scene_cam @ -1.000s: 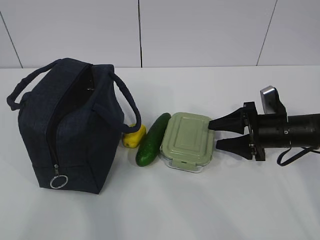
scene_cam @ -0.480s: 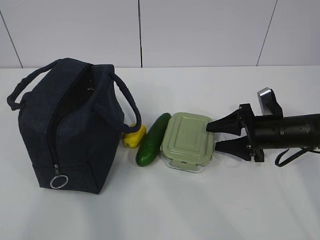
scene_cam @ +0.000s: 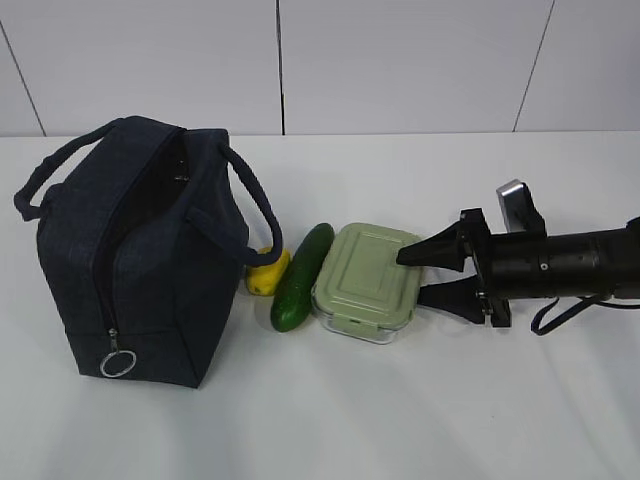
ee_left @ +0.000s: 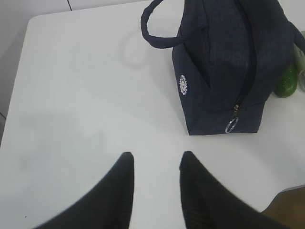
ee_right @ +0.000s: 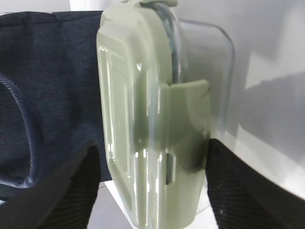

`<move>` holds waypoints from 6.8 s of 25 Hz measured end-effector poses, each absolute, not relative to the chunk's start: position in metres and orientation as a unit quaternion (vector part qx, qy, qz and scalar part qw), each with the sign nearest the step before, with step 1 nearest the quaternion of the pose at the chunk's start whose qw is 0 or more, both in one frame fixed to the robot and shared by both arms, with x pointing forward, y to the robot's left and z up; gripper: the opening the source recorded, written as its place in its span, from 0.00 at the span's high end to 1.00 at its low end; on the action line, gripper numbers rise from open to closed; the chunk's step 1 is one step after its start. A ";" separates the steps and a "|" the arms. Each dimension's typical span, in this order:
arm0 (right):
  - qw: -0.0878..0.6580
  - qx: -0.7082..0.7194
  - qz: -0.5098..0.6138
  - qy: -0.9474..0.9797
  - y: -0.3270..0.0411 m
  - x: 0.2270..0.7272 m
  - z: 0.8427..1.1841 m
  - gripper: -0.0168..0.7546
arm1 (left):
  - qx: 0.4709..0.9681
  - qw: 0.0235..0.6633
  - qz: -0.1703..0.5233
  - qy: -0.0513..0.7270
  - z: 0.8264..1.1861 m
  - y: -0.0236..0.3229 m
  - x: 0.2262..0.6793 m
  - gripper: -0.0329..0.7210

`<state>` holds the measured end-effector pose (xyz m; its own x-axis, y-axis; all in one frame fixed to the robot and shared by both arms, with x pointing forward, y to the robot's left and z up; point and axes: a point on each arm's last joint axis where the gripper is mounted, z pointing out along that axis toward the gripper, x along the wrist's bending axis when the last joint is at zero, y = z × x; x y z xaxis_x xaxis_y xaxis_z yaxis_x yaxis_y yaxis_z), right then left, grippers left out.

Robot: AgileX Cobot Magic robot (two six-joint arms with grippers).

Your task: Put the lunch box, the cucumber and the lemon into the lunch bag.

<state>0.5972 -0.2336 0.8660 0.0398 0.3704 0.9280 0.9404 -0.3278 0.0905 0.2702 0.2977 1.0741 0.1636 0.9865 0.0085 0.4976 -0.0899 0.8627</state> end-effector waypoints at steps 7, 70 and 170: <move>0.288 -0.670 -0.481 -0.487 -0.235 0.600 0.865 0.30 | 0.663 0.377 0.324 0.559 1.074 0.298 0.270 0.64; 0.255 -0.675 -0.469 -0.509 -0.208 0.601 0.860 0.43 | 0.665 0.368 0.330 0.560 1.074 0.299 0.270 0.64; 0.297 -0.611 -0.489 -0.547 -0.201 0.591 0.880 0.50 | 0.655 0.425 0.255 0.571 1.077 0.283 0.285 0.63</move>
